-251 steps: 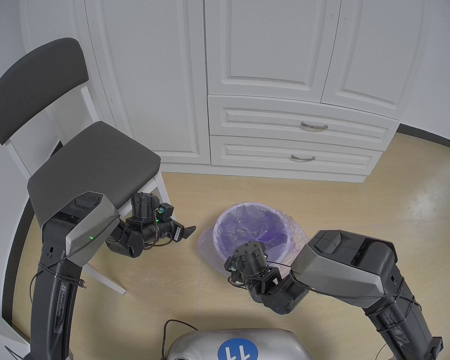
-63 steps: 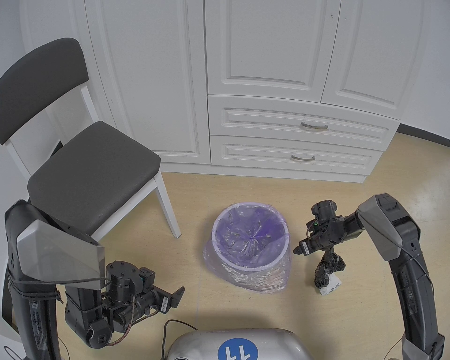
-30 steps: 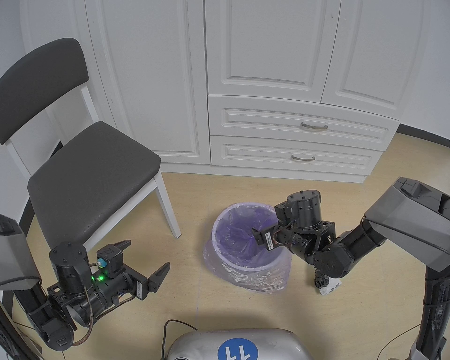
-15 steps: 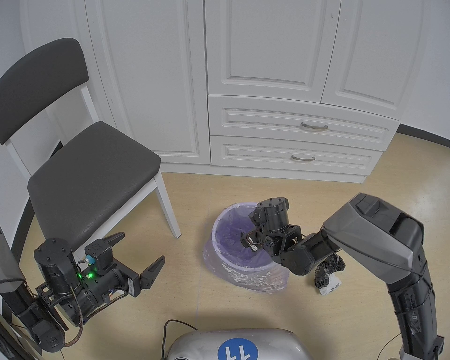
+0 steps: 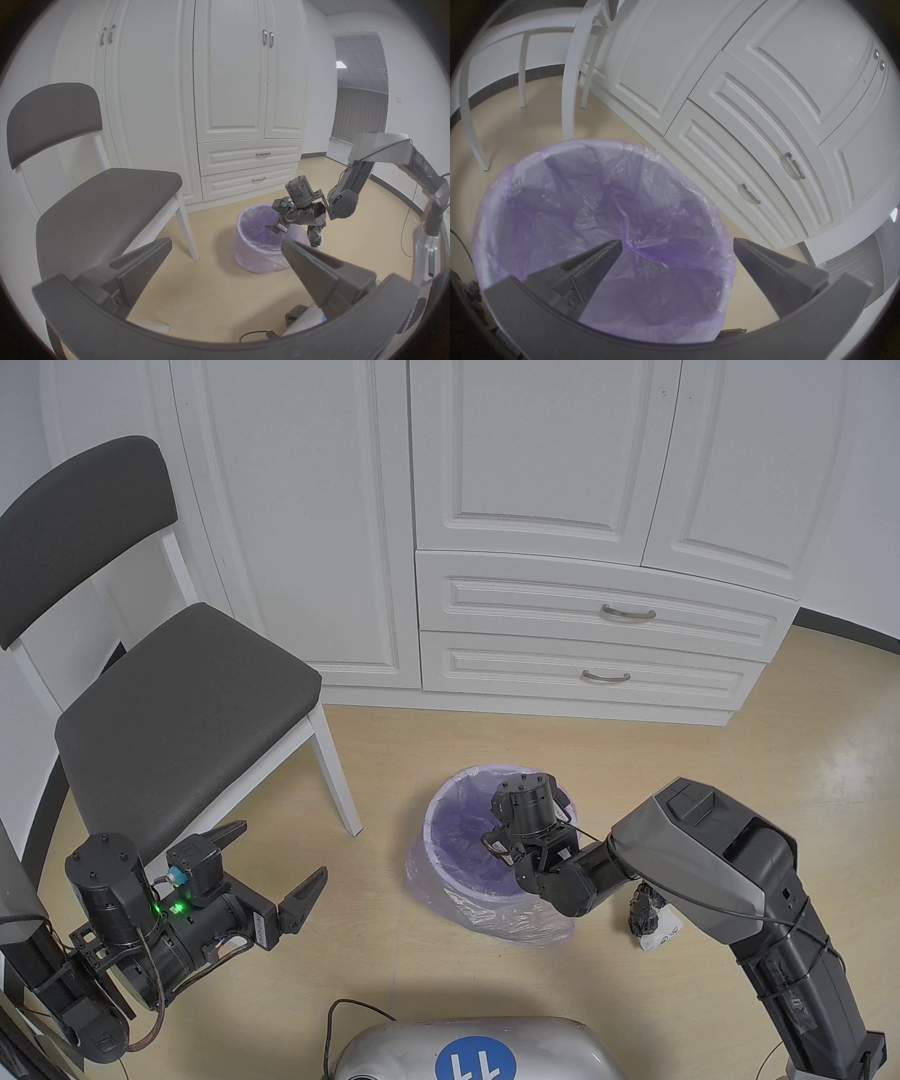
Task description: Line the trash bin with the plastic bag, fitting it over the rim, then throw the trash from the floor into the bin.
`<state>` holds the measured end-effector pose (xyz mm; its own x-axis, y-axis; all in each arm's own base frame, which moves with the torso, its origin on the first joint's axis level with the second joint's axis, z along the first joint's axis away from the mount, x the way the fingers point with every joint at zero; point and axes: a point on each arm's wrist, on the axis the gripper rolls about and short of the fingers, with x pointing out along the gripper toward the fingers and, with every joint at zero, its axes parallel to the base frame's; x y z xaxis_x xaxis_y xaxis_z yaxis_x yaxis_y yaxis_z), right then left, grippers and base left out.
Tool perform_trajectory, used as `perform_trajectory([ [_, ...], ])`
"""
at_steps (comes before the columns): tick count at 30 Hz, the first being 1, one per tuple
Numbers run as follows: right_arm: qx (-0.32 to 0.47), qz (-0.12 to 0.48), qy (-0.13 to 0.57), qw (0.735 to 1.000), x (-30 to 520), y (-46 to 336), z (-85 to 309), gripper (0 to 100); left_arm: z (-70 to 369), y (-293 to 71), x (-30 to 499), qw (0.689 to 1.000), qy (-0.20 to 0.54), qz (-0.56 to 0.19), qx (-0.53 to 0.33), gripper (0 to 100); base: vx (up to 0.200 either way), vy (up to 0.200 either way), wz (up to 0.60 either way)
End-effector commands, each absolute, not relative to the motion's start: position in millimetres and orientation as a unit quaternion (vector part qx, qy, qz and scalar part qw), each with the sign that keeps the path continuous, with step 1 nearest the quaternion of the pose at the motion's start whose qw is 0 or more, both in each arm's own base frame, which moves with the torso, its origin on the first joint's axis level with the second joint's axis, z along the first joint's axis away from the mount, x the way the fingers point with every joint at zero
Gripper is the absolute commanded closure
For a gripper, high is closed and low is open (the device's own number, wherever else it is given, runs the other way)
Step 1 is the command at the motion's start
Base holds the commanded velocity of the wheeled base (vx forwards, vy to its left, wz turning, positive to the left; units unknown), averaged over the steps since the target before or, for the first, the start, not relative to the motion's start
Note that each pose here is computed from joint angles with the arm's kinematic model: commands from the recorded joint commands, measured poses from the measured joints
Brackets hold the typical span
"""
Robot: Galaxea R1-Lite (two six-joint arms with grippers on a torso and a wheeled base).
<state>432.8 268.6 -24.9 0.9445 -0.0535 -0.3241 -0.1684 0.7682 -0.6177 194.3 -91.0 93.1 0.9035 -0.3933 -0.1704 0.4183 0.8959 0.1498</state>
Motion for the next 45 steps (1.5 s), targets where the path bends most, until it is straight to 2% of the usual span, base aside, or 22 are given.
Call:
perform_trajectory([
  [1,-0.360,0.010,0.160,0.919,441.9,277.9,-47.8,0,93.4,-90.5,195.2,0.972,0.067,-0.207,0.091,0,0.000,0.000,0.00],
  [10,-0.389,-0.028,0.141,0.910,461.0,286.2,-66.3,0,92.8,-90.6,195.4,0.972,0.068,-0.207,0.092,0,0.000,0.000,0.00],
  [22,-0.422,-0.023,0.127,0.897,461.2,298.2,-69.1,0,92.1,-91.2,196.8,0.972,0.069,-0.207,0.092,0,0.000,0.000,0.00],
  [45,-0.433,0.019,0.101,0.896,430.4,340.3,-54.7,0,97.2,-89.8,194.5,0.973,0.058,-0.205,0.089,0,0.000,0.000,0.00],
])
